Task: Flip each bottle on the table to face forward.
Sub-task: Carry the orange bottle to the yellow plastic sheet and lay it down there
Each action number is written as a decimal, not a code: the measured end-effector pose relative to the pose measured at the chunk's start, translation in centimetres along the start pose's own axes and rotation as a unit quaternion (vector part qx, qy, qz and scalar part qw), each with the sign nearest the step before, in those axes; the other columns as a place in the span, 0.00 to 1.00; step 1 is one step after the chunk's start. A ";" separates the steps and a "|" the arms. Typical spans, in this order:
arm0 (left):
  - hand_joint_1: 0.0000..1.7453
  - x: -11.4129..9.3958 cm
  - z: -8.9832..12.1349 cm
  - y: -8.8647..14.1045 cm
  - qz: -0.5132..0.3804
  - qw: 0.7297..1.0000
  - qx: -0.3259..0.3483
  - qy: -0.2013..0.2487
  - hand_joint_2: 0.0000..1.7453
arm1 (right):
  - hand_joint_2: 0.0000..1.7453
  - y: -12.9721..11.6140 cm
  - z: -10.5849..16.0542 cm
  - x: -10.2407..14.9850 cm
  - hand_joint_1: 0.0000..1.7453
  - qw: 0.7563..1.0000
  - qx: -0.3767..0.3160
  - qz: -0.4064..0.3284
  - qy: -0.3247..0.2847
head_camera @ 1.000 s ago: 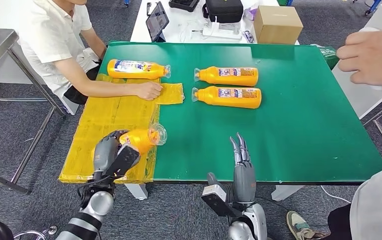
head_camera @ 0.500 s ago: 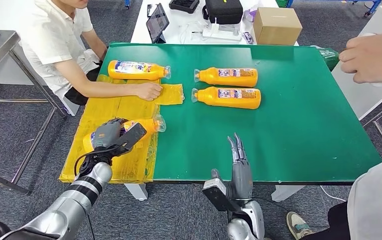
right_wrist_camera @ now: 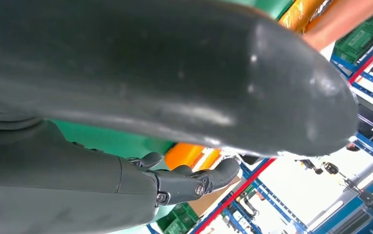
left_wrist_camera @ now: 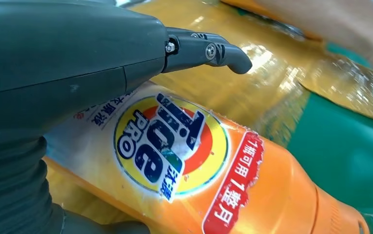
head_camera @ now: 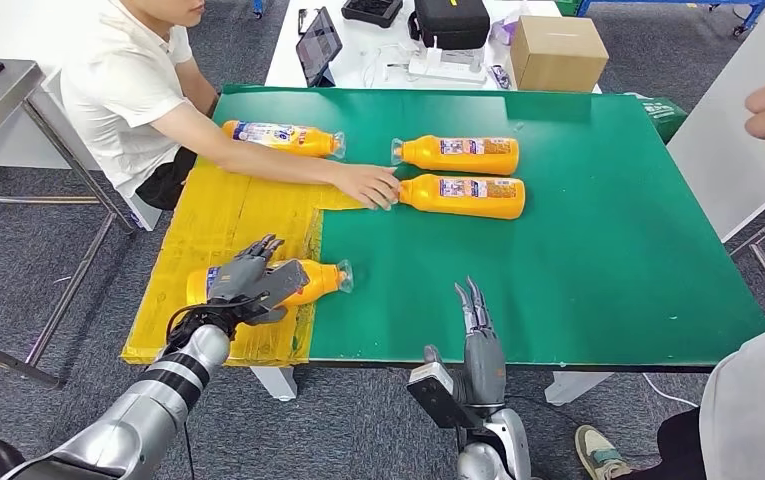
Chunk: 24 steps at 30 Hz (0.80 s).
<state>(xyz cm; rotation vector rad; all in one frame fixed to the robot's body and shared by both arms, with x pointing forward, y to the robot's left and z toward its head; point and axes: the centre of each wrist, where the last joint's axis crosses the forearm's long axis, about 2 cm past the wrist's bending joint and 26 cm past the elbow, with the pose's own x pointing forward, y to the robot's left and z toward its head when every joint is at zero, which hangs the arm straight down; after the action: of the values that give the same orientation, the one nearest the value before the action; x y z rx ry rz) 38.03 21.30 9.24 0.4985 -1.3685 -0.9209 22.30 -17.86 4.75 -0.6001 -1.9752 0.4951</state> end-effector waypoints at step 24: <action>0.00 6.9 7.9 -4.8 0.273 0.888 0.333 -0.163 1.00 | 1.00 -0.8 1.4 -1.3 0.00 0.991 0.041 0.123 -0.043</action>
<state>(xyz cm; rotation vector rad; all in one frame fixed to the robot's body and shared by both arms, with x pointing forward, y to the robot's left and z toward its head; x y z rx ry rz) 28.80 14.67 11.07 0.4347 -2.0066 -0.0425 21.42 -19.40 3.64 -0.7862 -1.9601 0.7610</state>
